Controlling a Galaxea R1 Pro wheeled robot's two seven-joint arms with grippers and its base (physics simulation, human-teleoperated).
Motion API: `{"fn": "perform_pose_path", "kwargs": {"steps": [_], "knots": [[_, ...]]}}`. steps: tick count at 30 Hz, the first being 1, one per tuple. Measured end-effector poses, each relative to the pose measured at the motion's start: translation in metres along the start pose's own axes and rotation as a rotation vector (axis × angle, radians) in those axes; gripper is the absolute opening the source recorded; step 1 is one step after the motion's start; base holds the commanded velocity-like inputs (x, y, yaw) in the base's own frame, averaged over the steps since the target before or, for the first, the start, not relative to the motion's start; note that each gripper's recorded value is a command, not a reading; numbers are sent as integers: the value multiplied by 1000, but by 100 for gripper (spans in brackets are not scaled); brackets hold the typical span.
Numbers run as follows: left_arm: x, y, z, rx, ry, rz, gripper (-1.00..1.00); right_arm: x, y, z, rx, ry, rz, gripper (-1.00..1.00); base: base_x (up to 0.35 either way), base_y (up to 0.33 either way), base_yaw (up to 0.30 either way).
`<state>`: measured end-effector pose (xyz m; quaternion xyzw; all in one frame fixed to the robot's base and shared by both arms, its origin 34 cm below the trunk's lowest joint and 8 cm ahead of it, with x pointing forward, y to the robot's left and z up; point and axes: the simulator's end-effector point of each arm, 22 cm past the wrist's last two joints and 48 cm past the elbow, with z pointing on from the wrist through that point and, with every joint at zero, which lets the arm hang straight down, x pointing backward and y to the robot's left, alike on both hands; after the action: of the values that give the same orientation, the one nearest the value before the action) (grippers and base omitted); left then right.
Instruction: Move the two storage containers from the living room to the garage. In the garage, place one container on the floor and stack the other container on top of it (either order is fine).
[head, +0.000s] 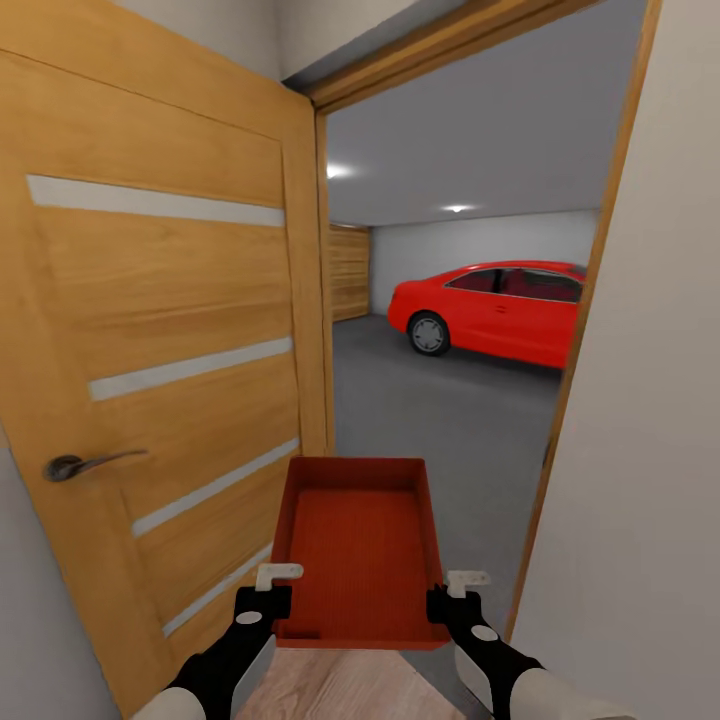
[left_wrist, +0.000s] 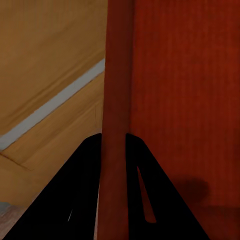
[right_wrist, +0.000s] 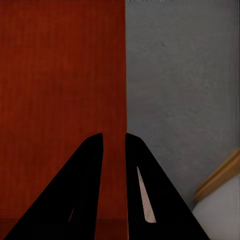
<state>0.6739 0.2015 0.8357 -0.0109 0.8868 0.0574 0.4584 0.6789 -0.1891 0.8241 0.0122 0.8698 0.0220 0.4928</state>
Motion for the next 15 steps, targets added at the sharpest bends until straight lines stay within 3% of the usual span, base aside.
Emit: {"fn": "perform_pose_path", "kwargs": {"steps": [8,15], "knots": [[-2,0,-1,0,-4,0,-100,-2,0,-1,0,-4,0,-100,221,183,-276],[-4,0,-1,0,-7,-1,-100,-4,0,-1,0,-8,0,-100,118,43,-276]]}}
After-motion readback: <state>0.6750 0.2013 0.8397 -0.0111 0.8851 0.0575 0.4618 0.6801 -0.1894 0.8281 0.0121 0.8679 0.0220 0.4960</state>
